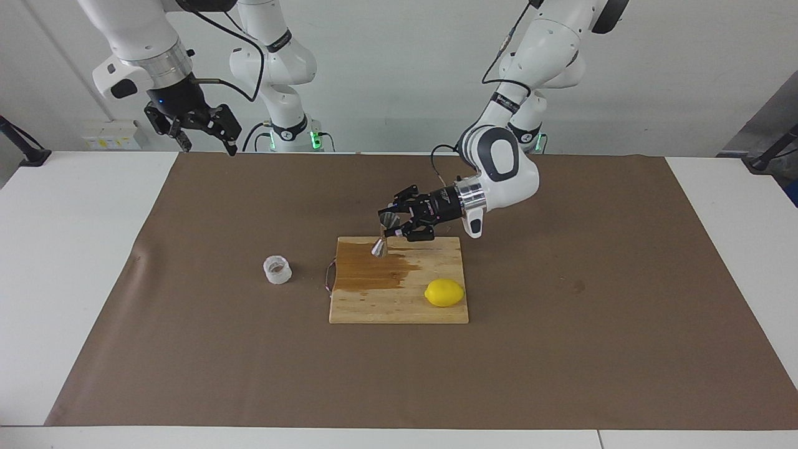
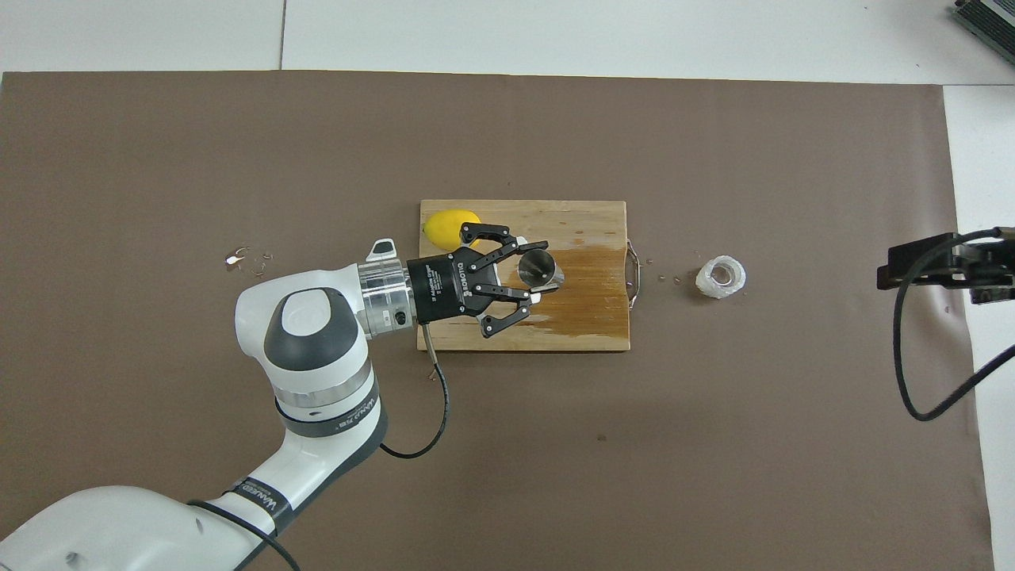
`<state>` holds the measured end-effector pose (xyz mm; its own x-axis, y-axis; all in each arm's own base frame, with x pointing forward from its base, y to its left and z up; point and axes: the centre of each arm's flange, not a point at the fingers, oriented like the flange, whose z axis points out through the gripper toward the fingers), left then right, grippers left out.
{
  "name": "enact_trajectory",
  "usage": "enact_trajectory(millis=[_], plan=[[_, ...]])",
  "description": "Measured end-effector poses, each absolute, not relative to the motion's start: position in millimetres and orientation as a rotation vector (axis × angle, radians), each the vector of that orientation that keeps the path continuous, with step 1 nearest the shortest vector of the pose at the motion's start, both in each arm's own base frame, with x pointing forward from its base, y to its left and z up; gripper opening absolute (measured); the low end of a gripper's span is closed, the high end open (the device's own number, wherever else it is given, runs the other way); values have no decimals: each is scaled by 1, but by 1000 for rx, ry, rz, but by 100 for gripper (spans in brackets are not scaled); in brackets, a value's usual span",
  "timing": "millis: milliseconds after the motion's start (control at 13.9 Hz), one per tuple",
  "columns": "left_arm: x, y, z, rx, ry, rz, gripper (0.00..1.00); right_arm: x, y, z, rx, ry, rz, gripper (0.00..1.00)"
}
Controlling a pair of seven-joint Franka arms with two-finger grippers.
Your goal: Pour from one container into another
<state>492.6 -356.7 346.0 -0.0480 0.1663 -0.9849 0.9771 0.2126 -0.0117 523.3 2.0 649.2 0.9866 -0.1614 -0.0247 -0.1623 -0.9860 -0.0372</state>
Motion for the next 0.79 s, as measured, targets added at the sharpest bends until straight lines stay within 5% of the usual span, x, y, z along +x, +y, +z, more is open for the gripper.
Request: enact_trajectory(millis=[792], plan=[[470,-373,294,1078,1567,-892,52,523,2,649,-3092,252,33,100]])
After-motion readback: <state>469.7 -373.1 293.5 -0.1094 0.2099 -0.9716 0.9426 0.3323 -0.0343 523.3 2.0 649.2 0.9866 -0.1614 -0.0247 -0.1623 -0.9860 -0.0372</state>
